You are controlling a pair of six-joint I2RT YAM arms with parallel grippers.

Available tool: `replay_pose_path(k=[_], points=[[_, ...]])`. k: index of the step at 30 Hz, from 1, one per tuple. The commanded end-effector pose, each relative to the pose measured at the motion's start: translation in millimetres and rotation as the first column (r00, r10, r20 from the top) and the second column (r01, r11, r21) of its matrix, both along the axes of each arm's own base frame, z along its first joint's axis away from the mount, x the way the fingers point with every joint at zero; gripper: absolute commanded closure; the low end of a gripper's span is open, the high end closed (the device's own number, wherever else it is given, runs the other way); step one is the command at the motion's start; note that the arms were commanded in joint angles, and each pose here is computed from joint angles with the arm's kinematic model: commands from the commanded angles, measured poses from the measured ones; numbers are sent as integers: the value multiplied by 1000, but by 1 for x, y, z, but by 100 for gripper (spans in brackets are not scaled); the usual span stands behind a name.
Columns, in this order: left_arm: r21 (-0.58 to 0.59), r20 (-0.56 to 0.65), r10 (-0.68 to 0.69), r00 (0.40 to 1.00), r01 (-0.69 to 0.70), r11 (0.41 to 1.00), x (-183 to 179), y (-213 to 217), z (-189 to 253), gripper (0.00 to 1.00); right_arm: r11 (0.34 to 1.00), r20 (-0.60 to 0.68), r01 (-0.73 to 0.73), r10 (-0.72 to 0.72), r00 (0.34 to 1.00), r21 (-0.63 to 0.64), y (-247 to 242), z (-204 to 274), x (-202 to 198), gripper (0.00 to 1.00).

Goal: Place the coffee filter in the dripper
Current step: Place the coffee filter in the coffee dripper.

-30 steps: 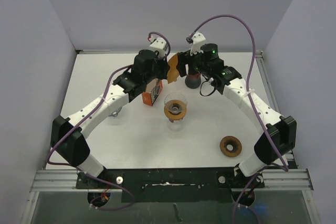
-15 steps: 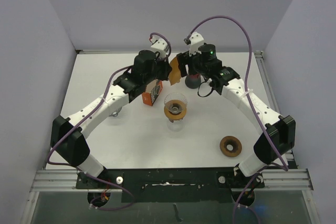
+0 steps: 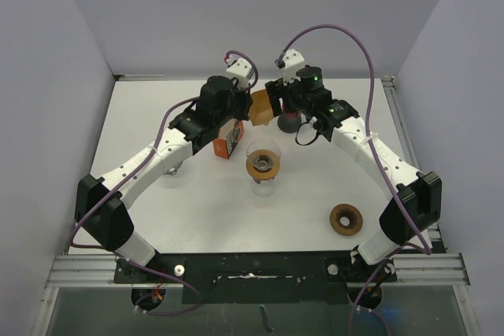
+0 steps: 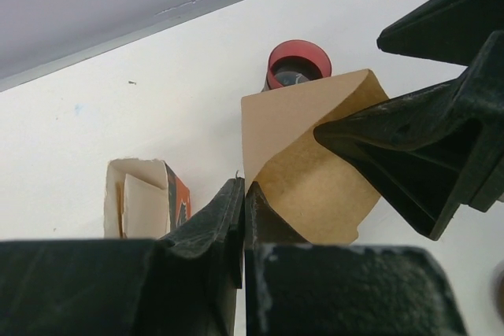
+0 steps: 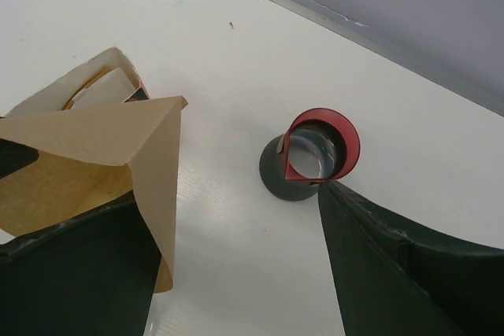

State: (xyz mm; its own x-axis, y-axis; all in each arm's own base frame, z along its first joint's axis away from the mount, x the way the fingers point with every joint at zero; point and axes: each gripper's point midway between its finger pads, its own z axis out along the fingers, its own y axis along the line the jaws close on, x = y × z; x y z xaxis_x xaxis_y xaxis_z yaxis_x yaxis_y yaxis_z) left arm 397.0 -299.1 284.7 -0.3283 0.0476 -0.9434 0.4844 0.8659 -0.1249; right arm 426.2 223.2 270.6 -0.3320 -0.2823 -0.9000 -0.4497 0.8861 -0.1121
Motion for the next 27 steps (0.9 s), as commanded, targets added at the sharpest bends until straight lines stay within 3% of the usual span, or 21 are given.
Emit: replay_pose_path(k=[1,9,15,21,27], points=[[-27,126,39,991,-36,999,4,11,41,100,1000,74,-4,2,997,28,5,31,7,25],[11,145,53,988,-55,998,7,14,39,100,999,71,-30,27,997,43,9,34,3,24],[16,148,18,989,-21,1000,2,12,41,100,980,52,-167,162,985,111,25,39,-13,13],[9,137,-77,988,76,997,-10,11,45,100,912,67,-337,330,942,233,29,55,-34,9],[7,128,-157,979,158,987,-17,28,51,100,799,150,-512,491,858,314,20,83,-69,8]])
